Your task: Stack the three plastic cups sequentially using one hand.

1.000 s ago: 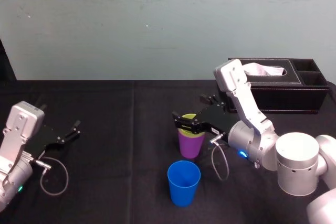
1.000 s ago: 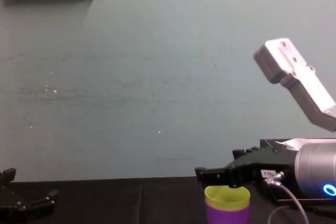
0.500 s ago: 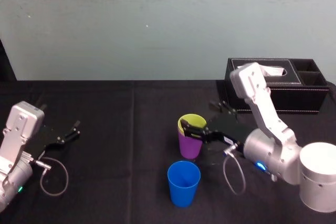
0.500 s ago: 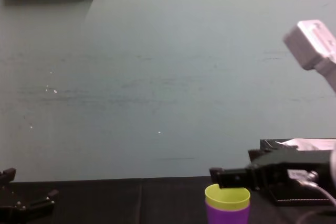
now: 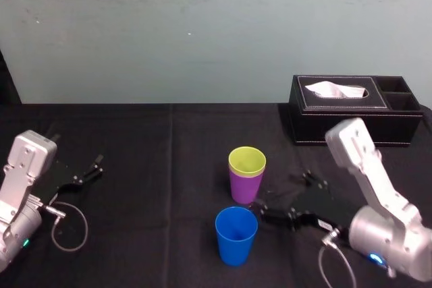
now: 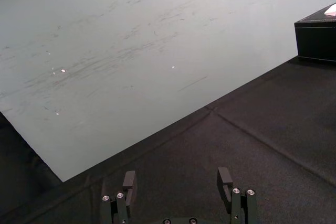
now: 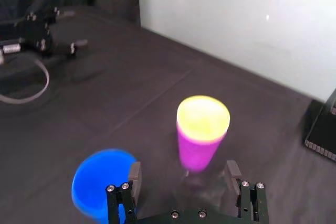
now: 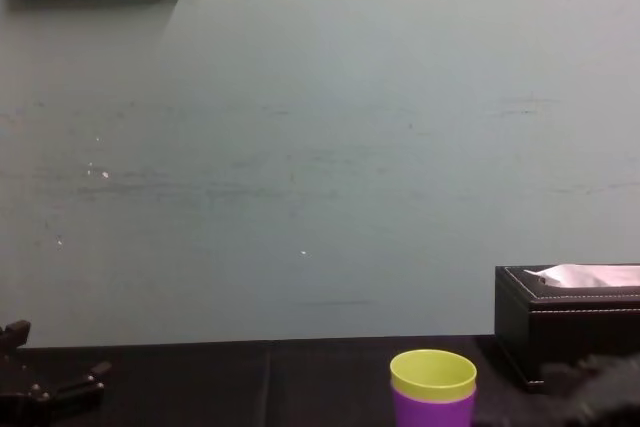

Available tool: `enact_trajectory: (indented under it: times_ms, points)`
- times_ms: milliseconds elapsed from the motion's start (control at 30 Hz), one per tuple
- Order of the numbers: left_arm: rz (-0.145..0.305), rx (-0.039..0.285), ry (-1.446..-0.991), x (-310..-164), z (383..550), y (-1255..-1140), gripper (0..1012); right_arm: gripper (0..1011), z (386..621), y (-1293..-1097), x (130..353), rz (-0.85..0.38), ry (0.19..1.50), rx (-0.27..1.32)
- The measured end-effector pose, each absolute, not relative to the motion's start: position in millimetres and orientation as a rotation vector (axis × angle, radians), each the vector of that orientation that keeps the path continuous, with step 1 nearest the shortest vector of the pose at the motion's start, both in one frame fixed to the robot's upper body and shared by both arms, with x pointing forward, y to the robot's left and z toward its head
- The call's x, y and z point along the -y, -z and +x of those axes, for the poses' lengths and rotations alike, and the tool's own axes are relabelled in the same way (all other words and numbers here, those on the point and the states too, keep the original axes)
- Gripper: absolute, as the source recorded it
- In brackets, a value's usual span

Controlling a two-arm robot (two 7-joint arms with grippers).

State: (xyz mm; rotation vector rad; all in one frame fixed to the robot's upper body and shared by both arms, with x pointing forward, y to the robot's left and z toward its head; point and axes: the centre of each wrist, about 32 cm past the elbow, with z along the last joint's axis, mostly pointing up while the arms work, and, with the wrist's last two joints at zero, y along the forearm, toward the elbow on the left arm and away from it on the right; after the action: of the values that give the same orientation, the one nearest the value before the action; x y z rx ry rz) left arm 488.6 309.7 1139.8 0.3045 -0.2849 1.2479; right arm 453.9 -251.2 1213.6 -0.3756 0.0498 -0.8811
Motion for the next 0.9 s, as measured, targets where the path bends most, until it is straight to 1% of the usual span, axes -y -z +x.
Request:
enact_trajectory:
  times_ms: [267,433,633,900]
  points:
    - [0.304,0.285,-1.248,-309.7,488.6,-1139.8,1000,1004,429.1,-1192.7,269.1,-0.4,0.875,-0.107]
    - [0.304,0.285,-1.248,-309.7,488.6,-1139.8,1000,1004,418.3,-1183.8,273.5,-0.425,0.875,-0.131]
    - [0.304,0.285,-1.248,-309.7,488.6,-1139.8,1000,1004,409.3,-1175.1,270.4,-0.452,0.846,-0.147]
    - [0.304,0.285,-1.248,-309.7,488.6,-1139.8,1000,1004,410.0,-1170.9,258.2,-0.444,0.807,-0.135]
